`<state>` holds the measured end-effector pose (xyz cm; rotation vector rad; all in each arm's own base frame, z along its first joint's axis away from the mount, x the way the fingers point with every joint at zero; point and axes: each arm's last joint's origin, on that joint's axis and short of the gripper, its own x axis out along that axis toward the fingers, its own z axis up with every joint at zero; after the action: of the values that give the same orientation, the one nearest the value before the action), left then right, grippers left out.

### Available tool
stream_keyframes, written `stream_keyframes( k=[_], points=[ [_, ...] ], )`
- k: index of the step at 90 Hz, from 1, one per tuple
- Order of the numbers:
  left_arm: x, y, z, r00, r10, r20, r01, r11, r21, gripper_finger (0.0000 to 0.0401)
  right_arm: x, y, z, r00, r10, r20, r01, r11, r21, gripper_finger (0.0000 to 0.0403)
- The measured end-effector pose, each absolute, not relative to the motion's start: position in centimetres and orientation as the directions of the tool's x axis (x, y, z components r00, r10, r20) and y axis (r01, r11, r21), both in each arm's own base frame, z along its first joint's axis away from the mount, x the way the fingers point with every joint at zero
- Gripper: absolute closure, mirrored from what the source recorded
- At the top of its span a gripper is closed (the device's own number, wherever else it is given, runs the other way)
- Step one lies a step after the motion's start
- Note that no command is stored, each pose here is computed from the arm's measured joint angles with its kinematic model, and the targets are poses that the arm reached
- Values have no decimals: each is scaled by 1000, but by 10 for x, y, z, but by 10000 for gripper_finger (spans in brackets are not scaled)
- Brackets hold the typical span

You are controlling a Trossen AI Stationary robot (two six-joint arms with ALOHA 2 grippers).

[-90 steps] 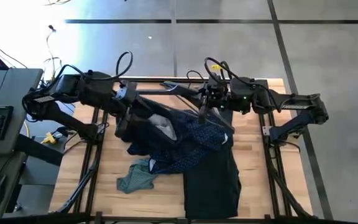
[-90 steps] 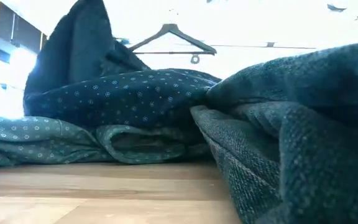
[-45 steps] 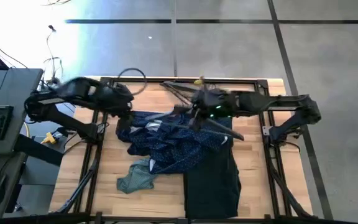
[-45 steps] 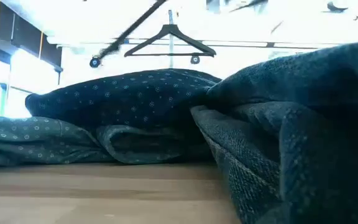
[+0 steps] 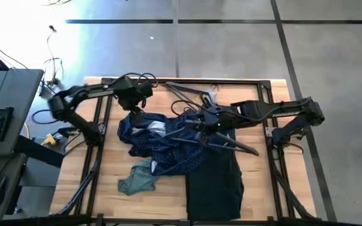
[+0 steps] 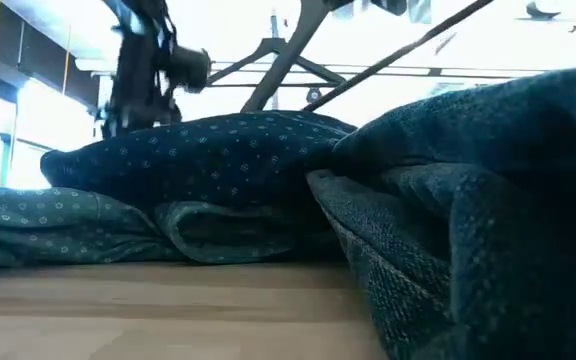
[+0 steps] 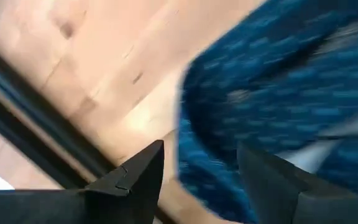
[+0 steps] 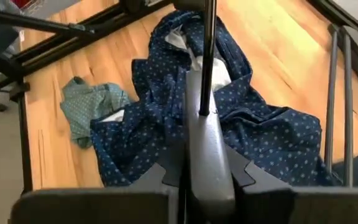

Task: Hang clothes
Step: Insert the hanger into the blue polo shirt

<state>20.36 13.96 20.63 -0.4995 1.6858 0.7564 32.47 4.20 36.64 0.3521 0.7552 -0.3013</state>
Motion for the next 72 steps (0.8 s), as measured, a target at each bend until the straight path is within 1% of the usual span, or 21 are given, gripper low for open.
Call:
stream_keyframes(
  k=[6, 17, 28, 37, 42, 46, 50, 55, 58, 66, 72],
  points=[
    [203, 151, 191, -302, 19, -953, -651, 727, 220, 214, 323, 45, 368, 694, -146, -705, 387, 901, 195, 378],
    [203, 163, 168, -370, -51, -928, -628, 749, 210, 201, 322, 47, 369, 698, -158, -699, 389, 903, 184, 378],
    [205, 167, 150, -373, -170, -912, -629, 769, 114, 196, 322, 48, 368, 697, -160, -699, 385, 906, 176, 378],
    [207, 165, 143, -344, -252, -904, -634, 773, 26, 209, 322, 48, 368, 697, -161, -699, 376, 912, 166, 378],
    [209, 164, 140, -335, -277, -901, -637, 771, 0, 228, 322, 47, 368, 697, -161, -699, 373, 914, 161, 378],
    [210, 163, 140, -332, -285, -899, -631, 776, -14, 254, 322, 47, 368, 697, -163, -698, 370, 916, 156, 378],
    [211, 161, 140, -338, -288, -896, -615, 789, -22, 291, 322, 47, 368, 697, -169, -697, 370, 918, 147, 378],
    [212, 158, 144, -343, -307, -888, -598, 800, -45, 352, 321, 47, 370, 700, -171, -693, 366, 919, 143, 378],
    [214, 156, 149, -331, -327, -885, -596, 800, -73, 376, 320, 47, 372, 706, -170, -687, 364, 920, 146, 378],
    [219, 151, 176, -237, -341, -910, -617, 776, -130, 392, 314, 46, 381, 737, -164, -656, 346, 925, 158, 378],
    [222, 144, 209, -110, -318, -942, -638, 749, -178, 398, 310, 45, 389, 768, -159, -621, 333, 926, 175, 378]
  ],
)
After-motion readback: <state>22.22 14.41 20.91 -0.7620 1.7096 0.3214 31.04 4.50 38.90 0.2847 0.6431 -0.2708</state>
